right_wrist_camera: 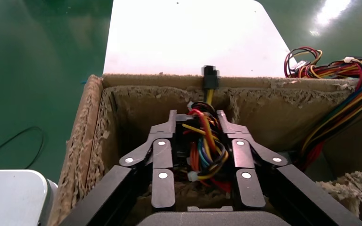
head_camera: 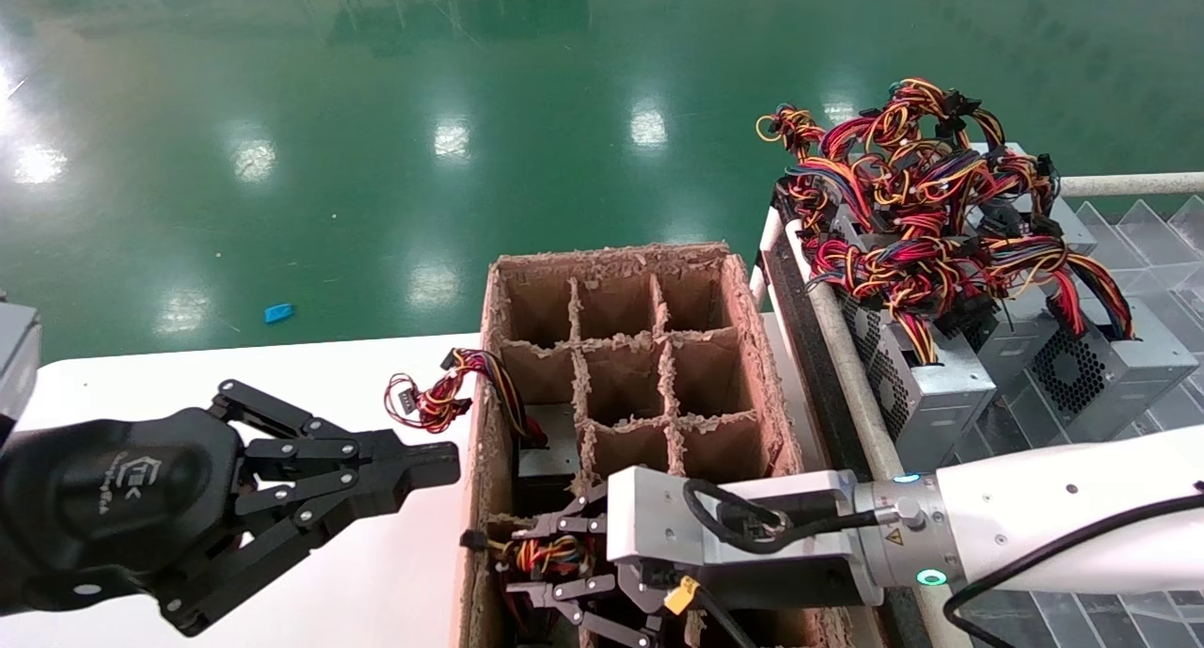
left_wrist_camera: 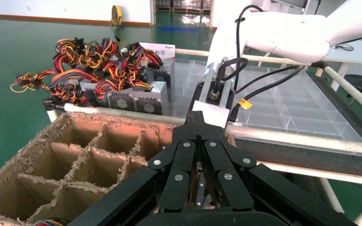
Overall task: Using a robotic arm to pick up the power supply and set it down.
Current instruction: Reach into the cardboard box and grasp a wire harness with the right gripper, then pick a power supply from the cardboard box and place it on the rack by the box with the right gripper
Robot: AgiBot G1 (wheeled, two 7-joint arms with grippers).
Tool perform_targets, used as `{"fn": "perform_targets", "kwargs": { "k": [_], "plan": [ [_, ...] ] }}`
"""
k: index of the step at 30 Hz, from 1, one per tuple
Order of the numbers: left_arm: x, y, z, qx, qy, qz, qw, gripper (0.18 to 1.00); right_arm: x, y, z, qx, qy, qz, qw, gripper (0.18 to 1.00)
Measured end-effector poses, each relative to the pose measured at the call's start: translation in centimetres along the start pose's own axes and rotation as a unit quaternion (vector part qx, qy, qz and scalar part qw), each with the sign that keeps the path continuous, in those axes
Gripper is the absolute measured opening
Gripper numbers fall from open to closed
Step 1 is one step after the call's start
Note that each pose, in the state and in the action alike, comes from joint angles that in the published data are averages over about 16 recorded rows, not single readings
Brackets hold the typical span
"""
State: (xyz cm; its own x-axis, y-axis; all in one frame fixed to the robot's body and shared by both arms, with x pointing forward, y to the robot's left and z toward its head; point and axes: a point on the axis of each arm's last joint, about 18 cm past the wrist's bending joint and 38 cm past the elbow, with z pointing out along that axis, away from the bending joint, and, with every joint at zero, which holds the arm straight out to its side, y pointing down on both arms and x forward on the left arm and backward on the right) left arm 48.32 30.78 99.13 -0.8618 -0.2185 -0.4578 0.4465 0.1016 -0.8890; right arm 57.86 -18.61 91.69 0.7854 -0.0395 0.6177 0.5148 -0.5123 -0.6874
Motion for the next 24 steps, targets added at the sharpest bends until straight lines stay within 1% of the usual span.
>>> {"fn": "perform_targets", "kwargs": {
  "k": [5,11,17,24],
  "plan": [
    [0.0,0.0,0.0,0.000,0.000,0.000,1.0000,0.191,0.0,-0.2,-0.5,-0.004,0.001,-0.007,1.000,0.369],
    [0.0,0.0,0.0,0.000,0.000,0.000,1.0000,0.191,0.2,-0.8,-1.1,-0.004,0.002,-0.019,1.000,0.315],
    [0.0,0.0,0.0,0.000,0.000,0.000,1.0000,0.191,0.7,-2.1,-1.8,-0.001,0.001,-0.041,0.999,0.304],
    [0.0,0.0,0.0,0.000,0.000,0.000,1.0000,0.191,1.8,-4.4,-2.9,0.003,0.001,-0.084,0.996,0.302]
  ]
}}
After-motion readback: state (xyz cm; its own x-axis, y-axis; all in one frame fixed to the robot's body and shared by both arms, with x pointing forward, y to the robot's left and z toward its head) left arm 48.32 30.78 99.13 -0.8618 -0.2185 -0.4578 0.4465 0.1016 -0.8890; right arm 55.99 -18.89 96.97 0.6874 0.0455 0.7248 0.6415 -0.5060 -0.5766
